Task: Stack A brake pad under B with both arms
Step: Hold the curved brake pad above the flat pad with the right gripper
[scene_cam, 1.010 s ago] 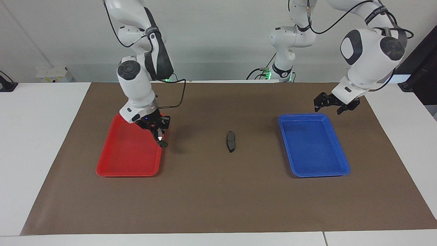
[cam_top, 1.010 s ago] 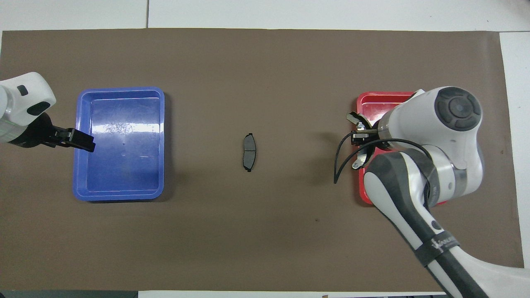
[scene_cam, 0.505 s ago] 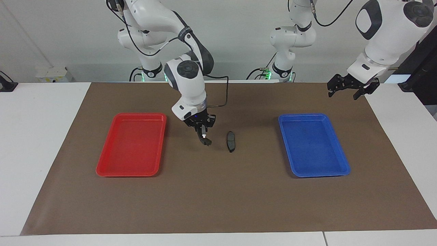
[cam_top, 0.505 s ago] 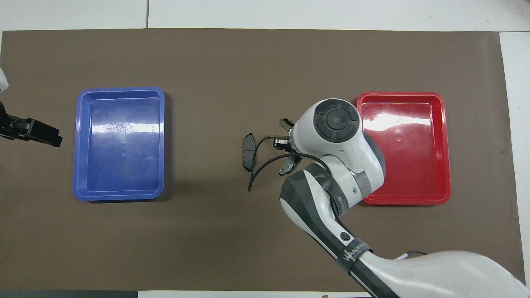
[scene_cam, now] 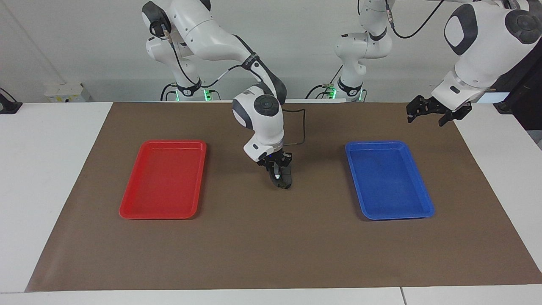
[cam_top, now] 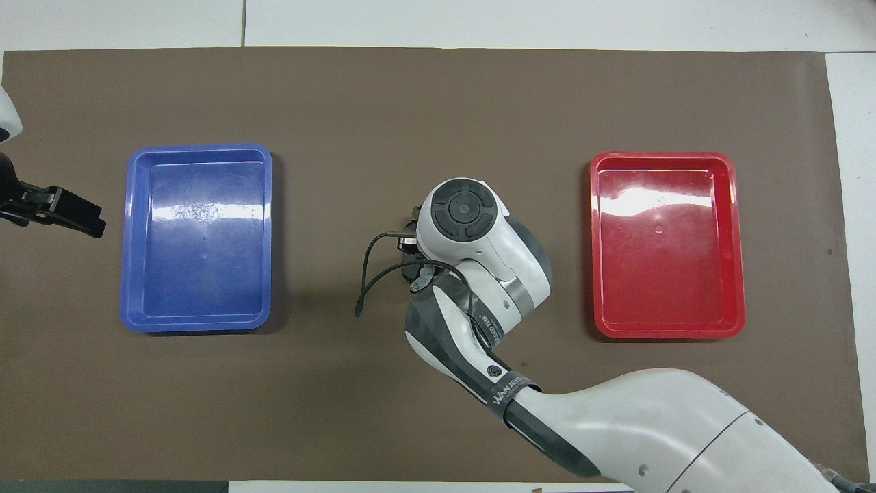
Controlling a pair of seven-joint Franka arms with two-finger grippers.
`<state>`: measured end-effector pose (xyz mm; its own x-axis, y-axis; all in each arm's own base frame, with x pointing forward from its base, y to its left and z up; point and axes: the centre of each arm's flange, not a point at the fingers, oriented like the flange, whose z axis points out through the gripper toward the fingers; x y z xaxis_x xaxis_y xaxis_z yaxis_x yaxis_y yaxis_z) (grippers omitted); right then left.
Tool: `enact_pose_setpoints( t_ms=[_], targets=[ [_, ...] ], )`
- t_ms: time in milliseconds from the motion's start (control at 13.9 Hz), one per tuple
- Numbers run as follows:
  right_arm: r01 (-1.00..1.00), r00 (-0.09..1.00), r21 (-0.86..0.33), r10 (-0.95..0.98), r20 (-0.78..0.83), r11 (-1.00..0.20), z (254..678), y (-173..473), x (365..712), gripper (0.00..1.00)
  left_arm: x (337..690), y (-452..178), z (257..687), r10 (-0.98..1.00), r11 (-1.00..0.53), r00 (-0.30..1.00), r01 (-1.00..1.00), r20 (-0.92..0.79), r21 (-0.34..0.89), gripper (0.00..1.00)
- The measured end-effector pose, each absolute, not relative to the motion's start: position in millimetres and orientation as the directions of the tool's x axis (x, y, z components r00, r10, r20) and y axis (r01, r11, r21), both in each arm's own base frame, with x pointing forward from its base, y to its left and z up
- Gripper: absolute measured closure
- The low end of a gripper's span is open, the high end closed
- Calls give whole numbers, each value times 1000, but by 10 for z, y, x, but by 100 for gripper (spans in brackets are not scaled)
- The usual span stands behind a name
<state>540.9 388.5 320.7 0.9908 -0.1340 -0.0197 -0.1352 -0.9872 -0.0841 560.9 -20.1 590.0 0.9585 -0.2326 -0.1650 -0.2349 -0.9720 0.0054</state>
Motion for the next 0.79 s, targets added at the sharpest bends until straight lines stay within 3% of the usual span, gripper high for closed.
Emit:
enact_pose_setpoints(
  t_ms=[793],
  targets=[
    [-109, 994, -75, -109, -9, -991, 3044, 3986, 5367, 56, 5608, -190, 5900, -229, -973, 959, -231, -165, 5, 0]
  ],
)
